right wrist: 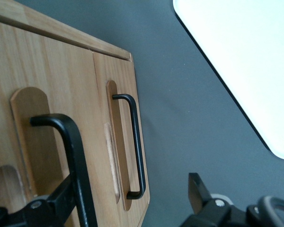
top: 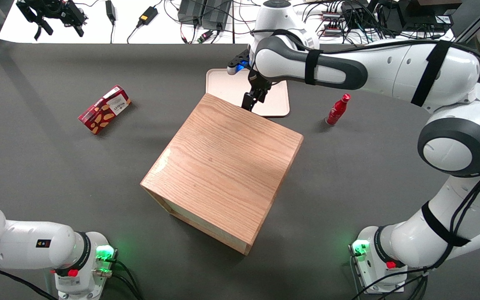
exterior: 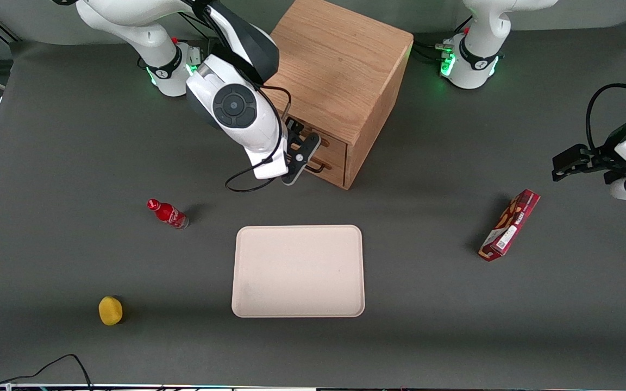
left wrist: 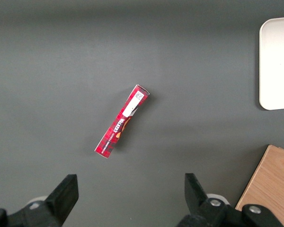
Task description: Open upper drawer
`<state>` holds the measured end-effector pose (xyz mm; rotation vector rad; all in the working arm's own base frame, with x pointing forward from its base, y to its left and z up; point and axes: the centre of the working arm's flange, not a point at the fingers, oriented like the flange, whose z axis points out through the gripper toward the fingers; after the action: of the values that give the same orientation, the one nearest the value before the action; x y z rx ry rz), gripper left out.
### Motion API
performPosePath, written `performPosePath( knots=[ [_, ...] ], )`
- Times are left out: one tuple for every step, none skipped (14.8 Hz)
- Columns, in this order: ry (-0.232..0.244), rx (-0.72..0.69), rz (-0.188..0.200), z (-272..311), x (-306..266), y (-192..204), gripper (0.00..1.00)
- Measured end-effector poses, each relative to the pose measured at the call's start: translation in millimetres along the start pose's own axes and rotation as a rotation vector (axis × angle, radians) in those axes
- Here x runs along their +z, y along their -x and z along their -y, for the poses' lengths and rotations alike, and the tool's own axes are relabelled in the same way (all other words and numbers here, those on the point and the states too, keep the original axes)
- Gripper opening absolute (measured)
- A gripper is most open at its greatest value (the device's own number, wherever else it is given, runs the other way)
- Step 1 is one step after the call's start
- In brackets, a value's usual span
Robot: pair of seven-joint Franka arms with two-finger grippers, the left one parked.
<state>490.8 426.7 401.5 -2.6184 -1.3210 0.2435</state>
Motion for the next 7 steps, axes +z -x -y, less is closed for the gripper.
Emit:
performPosePath(
  knots=[
    [0.003, -0.004, -0.002, -0.7, 0.9, -0.5, 1.0],
    [0.005, -0.011, -0.005, -1.8, 1.8, -1.1, 1.0],
    [0.012, -0.016, -0.012, -4.4, 3.2, -1.9, 1.0],
    [0.02, -0.017, -0.014, -8.8, 6.4, -1.9, 1.0],
    [0.023, -0.019, -0.012, -13.6, 10.0, -1.6, 1.0],
    [0.025, -0.023, -0.009, -17.6, 12.8, -1.6, 1.0],
    [0.026, -0.029, -0.008, -20.6, 14.3, -1.6, 1.0]
  ],
)
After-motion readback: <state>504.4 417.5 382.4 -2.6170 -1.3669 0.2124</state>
